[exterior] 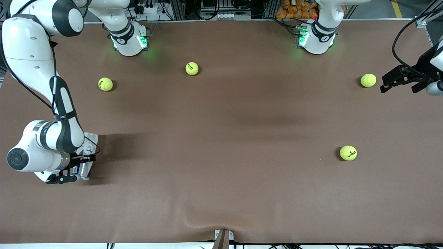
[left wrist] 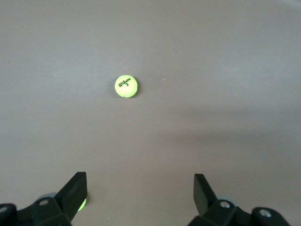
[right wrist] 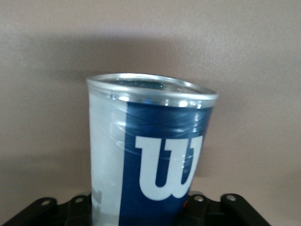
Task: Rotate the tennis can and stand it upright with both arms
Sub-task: 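Close the right gripper around the can's body, then lift the can with the right gripper and carry it toward mid-table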
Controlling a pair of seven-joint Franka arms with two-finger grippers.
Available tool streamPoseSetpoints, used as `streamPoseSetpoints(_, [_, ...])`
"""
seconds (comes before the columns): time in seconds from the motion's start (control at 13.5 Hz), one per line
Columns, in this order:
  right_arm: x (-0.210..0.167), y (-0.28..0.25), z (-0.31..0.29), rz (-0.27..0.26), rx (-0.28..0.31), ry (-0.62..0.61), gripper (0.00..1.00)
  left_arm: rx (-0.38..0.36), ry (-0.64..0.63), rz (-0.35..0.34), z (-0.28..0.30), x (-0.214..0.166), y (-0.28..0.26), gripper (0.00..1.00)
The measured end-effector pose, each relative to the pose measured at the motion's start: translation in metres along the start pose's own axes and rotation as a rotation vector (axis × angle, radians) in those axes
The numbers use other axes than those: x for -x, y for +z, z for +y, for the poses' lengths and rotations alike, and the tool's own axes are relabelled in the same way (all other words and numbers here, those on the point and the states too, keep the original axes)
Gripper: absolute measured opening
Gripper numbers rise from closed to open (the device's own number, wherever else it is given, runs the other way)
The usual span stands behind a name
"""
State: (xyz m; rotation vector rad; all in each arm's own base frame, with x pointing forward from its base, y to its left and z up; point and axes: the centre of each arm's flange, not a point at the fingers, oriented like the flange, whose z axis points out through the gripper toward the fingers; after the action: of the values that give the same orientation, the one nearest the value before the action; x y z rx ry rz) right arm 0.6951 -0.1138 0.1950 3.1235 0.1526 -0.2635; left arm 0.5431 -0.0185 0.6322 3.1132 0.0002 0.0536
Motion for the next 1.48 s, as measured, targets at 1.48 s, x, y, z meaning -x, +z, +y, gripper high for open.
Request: streamPoseSetpoints(1.48, [0.016, -0.099, -0.486, 0.178, -0.071, -0.923, 0.42, 0.000, -0.006, -0.016, -0.003, -0.005, 0.009, 1.00])
